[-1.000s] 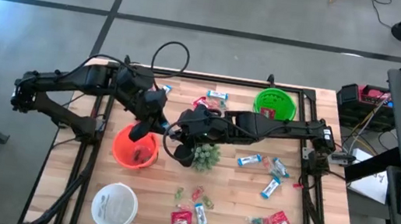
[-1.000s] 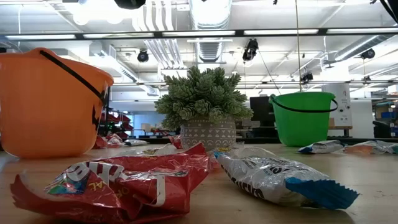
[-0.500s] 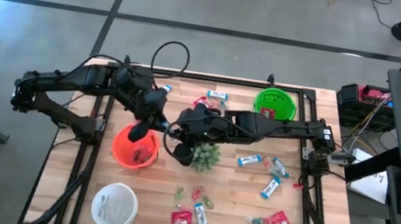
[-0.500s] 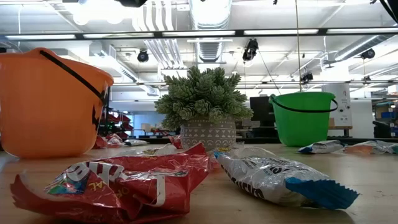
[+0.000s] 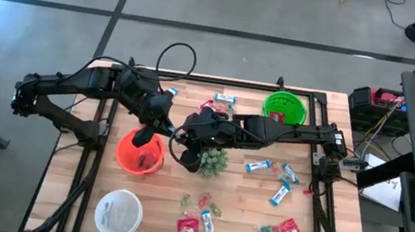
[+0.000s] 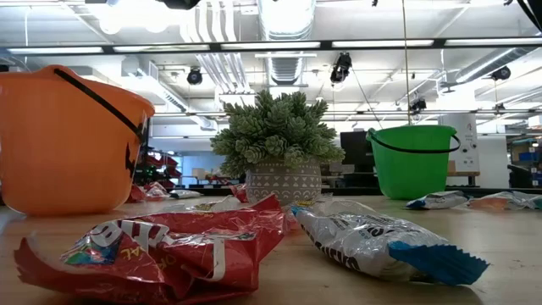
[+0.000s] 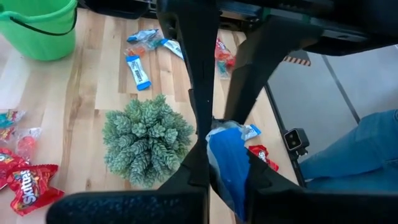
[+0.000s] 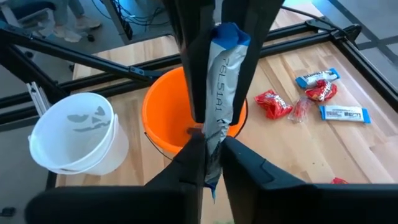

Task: Sort candy
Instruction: Put the white chocolate into the white bucket

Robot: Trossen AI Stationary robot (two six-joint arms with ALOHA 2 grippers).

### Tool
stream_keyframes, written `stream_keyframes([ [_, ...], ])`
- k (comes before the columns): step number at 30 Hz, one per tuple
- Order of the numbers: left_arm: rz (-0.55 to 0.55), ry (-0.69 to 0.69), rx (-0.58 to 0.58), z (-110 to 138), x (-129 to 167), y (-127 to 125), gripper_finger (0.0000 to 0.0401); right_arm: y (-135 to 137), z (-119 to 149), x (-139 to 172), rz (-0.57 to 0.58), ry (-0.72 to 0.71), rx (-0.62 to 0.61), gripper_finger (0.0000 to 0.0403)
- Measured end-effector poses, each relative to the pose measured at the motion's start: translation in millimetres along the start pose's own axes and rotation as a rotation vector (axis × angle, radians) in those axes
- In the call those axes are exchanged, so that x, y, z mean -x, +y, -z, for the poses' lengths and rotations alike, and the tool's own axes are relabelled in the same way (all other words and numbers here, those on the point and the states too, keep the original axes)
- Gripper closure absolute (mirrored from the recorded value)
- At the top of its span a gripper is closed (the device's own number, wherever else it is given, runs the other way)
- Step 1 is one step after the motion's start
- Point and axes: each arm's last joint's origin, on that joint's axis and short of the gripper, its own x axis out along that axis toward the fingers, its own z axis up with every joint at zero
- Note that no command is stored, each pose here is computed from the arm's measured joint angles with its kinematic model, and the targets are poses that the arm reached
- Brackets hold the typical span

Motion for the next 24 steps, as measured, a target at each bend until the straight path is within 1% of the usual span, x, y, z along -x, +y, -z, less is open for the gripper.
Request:
stream_keyframes([
  [4,-0.003,0.007,0.004,0.7,0.0,0.1,0.0400,-1.3,-0.7,-0.2,0.001,-0.004,-0.006,0.0311],
  [7,-0.004,0.038,0.021,4.0,-0.2,0.3,0.0400,-2.4,-1.6,0.5,0.003,-0.008,-0.009,0.0281],
  [10,0.053,0.076,0.040,7.8,0.2,-2.9,0.0401,-4.1,-2.7,6.1,0.006,-0.004,-0.010,0.0259],
  [12,0.128,0.106,0.054,10.8,0.9,-8.9,0.0401,-5.9,-3.3,11.8,0.011,0.005,-0.011,0.0249],
  [15,0.254,0.171,0.071,17.4,2.4,-22.8,0.0401,-10.7,-3.2,22.9,0.026,0.033,-0.013,0.0241],
  [17,0.293,0.223,0.087,22.5,2.3,-33.7,0.0401,-14.6,-1.9,28.5,0.042,0.062,-0.031,0.0239],
  [19,0.311,0.278,0.091,28.3,1.5,-45.1,0.0401,-19.3,0.2,33.6,0.061,0.098,-0.052,0.0240],
  [24,0.316,0.368,0.076,39.7,-0.1,-73.1,0.0401,-30.8,5.7,38.5,0.111,0.180,-0.081,0.0246],
])
